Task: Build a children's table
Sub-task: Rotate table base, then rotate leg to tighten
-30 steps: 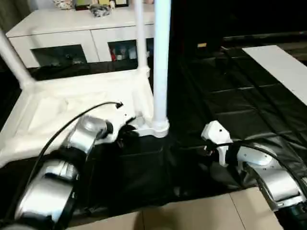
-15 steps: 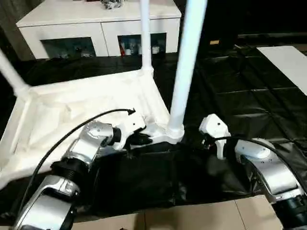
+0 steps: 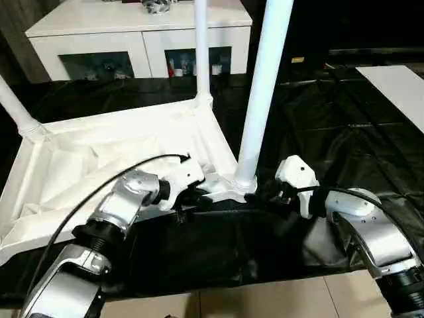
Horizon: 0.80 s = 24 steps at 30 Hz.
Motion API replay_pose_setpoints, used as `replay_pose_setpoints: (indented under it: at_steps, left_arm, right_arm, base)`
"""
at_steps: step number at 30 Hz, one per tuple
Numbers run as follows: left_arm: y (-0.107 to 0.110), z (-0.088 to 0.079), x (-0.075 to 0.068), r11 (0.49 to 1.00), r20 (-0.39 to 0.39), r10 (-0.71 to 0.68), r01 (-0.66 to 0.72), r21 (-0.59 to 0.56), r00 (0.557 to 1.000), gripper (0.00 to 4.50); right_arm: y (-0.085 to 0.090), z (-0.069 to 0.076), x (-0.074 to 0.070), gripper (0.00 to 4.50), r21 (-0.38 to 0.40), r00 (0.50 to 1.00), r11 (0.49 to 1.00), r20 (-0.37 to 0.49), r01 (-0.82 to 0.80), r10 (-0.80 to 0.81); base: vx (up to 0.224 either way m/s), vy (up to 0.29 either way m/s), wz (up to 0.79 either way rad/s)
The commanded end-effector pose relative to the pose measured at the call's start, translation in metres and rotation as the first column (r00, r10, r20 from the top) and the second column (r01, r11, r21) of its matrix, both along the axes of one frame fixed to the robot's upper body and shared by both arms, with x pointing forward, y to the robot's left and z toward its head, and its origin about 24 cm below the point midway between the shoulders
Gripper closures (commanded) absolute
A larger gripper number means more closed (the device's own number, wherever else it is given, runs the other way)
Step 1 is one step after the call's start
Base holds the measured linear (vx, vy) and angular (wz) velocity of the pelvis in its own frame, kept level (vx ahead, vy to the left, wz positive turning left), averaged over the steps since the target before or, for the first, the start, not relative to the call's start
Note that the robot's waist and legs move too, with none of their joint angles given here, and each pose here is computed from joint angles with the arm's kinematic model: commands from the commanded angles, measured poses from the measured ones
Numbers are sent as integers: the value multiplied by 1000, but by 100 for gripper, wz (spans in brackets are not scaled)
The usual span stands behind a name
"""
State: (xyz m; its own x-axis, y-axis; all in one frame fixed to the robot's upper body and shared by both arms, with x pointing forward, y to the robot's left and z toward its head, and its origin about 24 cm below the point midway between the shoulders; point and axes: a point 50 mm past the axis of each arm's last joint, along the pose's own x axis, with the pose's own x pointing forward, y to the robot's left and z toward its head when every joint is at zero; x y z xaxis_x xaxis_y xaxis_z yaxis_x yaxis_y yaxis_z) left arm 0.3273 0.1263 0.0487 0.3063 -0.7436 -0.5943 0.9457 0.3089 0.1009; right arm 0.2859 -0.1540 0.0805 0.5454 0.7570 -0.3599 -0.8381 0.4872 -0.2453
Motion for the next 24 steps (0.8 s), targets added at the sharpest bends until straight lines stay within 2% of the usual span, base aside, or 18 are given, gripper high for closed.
replay_pose_setpoints:
  at_steps: [1, 2, 3, 5, 7, 14, 19, 24]
  left_arm:
    - [6, -12, -4, 999, -47, 17, -15, 45, 999, 398]
    - [6, -12, -4, 999, -47, 17, -15, 45, 999, 398]
    - [7, -12, -5, 999, -53, 14, -12, 45, 998, 418]
    - [7, -12, -6, 999, -52, 18, -16, 41, 998, 411]
    - [7, -12, -6, 999, -47, 24, -23, 32, 999, 440]
    - [1, -5, -10, 995, -23, -38, 36, -88, 999, 446]
    - [-4, -8, -21, 990, -29, -100, 96, -106, 995, 446]
    - [-8, -8, -25, 984, -22, -128, 124, -126, 992, 446]
  right_arm:
    - [-2, 3, 3, 122, -12, 1000, 1000, 6, -3, 3]
    - [-2, 3, 3, 122, -12, 1000, 1000, 6, -3, 3]
    - [-2, 3, 4, 122, -13, 1000, 1000, 6, -1, 1]
    - [-3, 3, 5, 122, -17, 1000, 1000, 6, 1, -1]
    - [-4, 3, 5, 122, -18, 1000, 1000, 6, 3, -3]
    - [-9, 0, 12, 122, -24, 999, 999, 0, 47, -47]
    - [-6, -6, 21, 122, -8, 999, 999, -21, 37, -37]
    - [-2, -8, 22, 122, -9, 999, 1000, -41, 2, -2]
  base:
    - [0, 0, 0]
    - [0, 0, 0]
    - [0, 0, 0]
    - [0, 0, 0]
    - [0, 0, 0]
    - [0, 0, 0]
    - [0, 0, 0]
    - [0, 0, 0]
